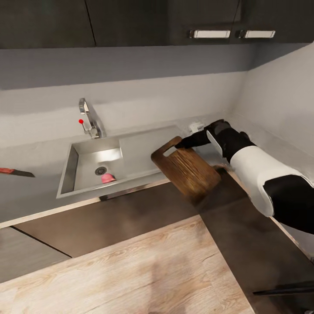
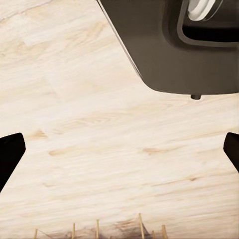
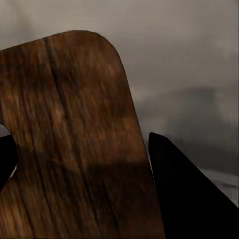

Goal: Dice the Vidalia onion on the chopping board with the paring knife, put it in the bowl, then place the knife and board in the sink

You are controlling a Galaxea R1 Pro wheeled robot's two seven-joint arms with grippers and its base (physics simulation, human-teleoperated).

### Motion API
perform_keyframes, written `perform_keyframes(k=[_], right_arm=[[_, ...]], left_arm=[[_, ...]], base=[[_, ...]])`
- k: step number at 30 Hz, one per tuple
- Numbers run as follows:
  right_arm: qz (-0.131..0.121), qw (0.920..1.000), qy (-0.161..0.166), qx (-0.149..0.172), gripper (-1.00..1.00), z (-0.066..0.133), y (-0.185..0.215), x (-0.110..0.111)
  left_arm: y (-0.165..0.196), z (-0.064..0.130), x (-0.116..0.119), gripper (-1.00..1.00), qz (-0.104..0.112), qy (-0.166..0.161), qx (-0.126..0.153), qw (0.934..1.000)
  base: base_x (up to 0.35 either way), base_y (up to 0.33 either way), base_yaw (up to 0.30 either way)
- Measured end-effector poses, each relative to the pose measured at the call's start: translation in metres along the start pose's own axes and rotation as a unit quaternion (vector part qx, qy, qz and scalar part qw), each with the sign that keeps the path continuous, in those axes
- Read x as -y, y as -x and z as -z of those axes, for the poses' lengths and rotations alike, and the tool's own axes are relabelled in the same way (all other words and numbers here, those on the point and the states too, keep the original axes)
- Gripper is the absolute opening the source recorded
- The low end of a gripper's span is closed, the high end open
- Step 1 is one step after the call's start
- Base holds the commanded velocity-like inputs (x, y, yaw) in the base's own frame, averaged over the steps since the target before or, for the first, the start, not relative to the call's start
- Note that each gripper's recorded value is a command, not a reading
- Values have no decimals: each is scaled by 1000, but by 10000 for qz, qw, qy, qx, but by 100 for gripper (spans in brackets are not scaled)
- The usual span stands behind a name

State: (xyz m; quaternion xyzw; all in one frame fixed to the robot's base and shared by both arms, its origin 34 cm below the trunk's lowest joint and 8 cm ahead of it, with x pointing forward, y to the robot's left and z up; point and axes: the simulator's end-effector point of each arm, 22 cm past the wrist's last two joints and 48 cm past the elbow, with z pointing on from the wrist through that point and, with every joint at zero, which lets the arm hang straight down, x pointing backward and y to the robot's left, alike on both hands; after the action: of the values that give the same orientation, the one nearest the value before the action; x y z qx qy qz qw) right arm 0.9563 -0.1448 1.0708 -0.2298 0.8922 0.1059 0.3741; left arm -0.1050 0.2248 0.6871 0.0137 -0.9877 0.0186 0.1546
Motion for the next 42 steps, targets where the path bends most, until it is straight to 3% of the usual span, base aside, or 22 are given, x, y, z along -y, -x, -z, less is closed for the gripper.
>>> perform_keyframes(k=[7,11,17,24,42], right_arm=[[-174,9994,281,57,-100,-16,-19,-19],[-253,9988,428,-7,-100,-32,-53,-31],[-341,9982,478,-111,-100,-39,-70,-33],[-544,9966,625,21,-100,-35,-62,-41],[-496,9969,600,122,-100,-20,-49,-43]], left_arm=[[-1,0,-10,100,-29,66,-4,10000],[-8,1,-14,100,-41,92,-77,9999],[-9,1,-14,100,-43,95,-87,9999],[-10,0,-15,100,-37,97,-86,9999],[-10,-4,-14,100,-23,106,-39,9999]], base=[[0,0,0],[0,0,0],[-1,0,0],[-97,0,0],[-143,13,36]])
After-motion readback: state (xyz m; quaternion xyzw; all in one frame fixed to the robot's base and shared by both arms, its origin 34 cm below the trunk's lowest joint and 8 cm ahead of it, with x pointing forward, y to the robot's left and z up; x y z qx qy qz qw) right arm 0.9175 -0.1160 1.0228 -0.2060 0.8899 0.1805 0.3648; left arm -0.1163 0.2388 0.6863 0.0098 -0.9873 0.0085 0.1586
